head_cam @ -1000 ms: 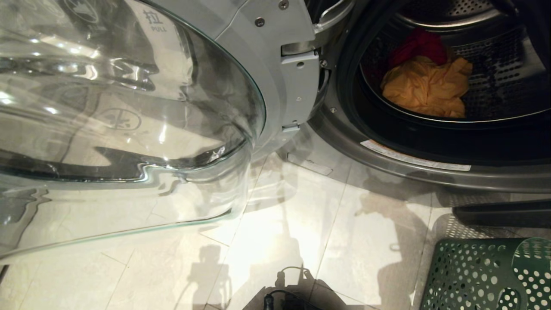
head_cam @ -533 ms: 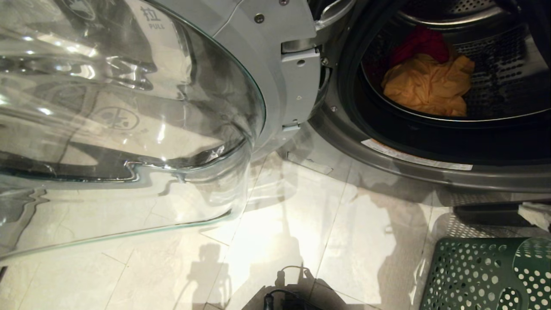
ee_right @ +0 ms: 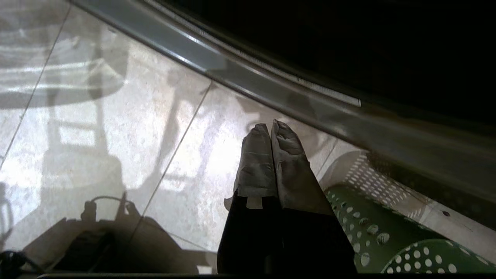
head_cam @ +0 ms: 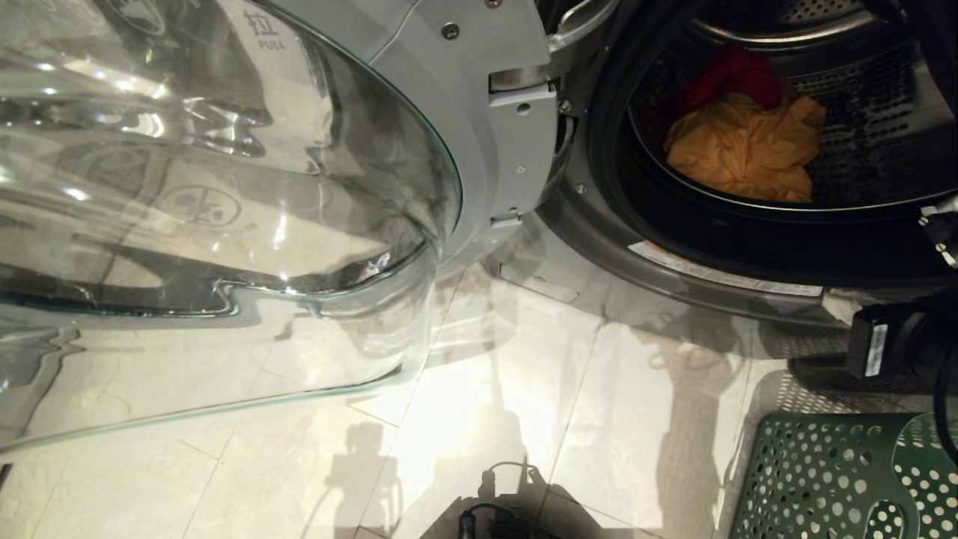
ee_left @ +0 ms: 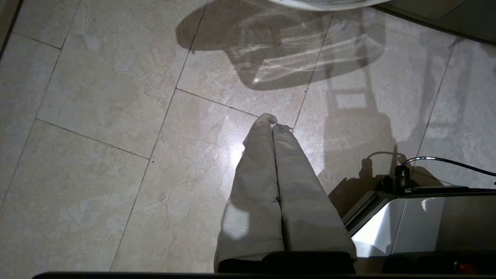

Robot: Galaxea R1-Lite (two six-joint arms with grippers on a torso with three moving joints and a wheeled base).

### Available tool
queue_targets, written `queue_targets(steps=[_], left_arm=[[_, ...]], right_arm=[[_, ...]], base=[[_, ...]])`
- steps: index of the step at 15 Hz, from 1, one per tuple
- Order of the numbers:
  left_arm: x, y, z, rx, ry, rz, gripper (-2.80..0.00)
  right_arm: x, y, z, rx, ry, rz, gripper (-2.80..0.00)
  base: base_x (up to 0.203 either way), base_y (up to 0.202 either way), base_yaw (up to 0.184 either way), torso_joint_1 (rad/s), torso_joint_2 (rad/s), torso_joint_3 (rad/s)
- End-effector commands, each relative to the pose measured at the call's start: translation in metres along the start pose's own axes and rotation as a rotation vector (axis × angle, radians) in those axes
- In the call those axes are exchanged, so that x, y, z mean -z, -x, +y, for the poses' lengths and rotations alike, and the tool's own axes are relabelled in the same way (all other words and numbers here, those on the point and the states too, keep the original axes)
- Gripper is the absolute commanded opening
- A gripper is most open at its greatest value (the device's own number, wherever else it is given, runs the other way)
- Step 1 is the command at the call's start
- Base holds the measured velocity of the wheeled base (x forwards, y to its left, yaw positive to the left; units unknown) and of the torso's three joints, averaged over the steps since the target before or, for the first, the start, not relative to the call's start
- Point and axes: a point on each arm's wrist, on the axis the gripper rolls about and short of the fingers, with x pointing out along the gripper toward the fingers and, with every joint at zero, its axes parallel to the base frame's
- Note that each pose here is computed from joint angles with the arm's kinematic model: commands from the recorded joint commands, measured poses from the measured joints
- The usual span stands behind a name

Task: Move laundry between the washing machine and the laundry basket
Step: Pick a cloth and place it into the basket

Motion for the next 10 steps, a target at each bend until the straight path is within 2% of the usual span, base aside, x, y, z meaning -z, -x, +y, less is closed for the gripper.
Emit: queue_targets(steps=[1, 7, 10], left_arm=[[0.0, 0.0, 0.0, 0.0, 0.0, 0.001, -2.8], [0.0, 0.0, 0.0, 0.0, 0.0, 0.001, -2.8], [0.0, 0.0, 0.0, 0.0, 0.0, 0.001, -2.8]], right_arm=[[-0.001, -0.022, 0.006, 0.011, 0.006, 0.014, -2.8], [-0.018, -0.036, 0.008, 0.015, -0.005, -0.023, -2.8], [-0.018, -0.043, 0.01, 0.03, -0.008, -0.02, -2.8]], base=[[0.0, 0.0, 0.0, 0.0, 0.0, 0.0], [0.0, 0.0, 0.0, 0.0, 0.0, 0.0], [0.0, 0.0, 0.0, 0.0, 0.0, 0.0]])
